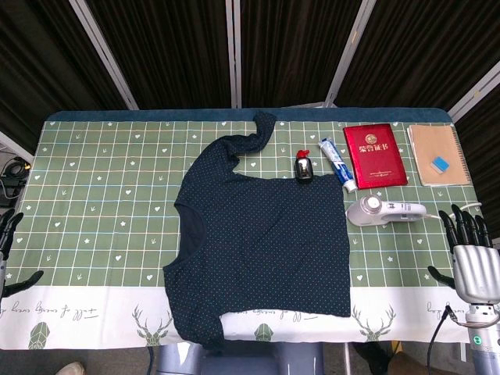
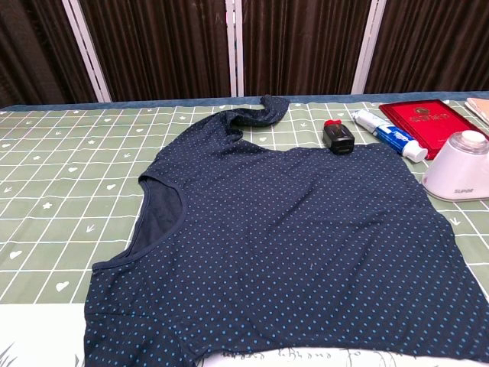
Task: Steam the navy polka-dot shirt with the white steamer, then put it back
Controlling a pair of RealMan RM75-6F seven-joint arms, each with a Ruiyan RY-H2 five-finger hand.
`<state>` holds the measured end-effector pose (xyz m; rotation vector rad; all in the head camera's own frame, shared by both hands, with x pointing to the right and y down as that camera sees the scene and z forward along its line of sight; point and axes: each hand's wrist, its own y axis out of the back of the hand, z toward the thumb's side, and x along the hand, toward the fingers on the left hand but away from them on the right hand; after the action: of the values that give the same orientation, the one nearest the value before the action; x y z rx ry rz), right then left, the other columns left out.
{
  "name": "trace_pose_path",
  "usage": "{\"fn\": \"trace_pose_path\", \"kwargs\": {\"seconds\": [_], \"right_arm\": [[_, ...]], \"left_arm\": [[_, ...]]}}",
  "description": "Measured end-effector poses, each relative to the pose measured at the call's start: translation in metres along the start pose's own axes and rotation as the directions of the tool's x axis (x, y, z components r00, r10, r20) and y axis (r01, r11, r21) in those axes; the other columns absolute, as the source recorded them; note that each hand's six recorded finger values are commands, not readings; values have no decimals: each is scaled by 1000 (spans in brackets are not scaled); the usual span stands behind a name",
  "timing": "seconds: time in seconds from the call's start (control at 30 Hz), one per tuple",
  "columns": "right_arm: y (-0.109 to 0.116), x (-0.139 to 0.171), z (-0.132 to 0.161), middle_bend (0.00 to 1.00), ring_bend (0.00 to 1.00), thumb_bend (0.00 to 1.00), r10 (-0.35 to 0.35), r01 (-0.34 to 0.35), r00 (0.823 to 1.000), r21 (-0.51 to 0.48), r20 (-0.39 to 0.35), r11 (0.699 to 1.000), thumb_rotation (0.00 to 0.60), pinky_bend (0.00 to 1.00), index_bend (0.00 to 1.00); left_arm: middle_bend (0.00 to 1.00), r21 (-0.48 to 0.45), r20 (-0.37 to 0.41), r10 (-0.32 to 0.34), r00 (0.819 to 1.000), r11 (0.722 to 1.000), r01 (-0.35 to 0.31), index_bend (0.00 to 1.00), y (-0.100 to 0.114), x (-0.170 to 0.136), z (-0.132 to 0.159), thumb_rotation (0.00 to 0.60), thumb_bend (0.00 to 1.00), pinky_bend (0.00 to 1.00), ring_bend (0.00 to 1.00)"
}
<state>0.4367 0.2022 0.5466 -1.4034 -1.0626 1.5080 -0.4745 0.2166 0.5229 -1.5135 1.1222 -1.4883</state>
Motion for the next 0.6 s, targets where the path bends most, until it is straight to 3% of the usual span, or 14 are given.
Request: {"fn": "trace_pose_path", "kwargs": {"seconds": [0.33, 0.47, 0.6], "right_arm": [[-13, -8, 4, 0, 0, 4, 43, -43, 999, 3, -24, 999, 600, 0, 0], [-27, -25, 9, 0, 0, 199, 86, -84, 995, 22, -58, 996, 600, 0, 0], [-38, -52, 12, 0, 0, 304, 89, -82, 992, 75, -88, 994, 600, 0, 0]], "left_arm": [[0, -15, 2, 13, 1000, 1000, -13, 0, 4, 0, -2, 600, 0, 0, 0], [0, -17, 3, 15, 1000, 1000, -15, 0, 4, 1, -2, 600, 0, 0, 0], [0, -11, -9, 13, 1000, 1000, -13, 0, 3, 5, -4, 600, 0, 0, 0]]}}
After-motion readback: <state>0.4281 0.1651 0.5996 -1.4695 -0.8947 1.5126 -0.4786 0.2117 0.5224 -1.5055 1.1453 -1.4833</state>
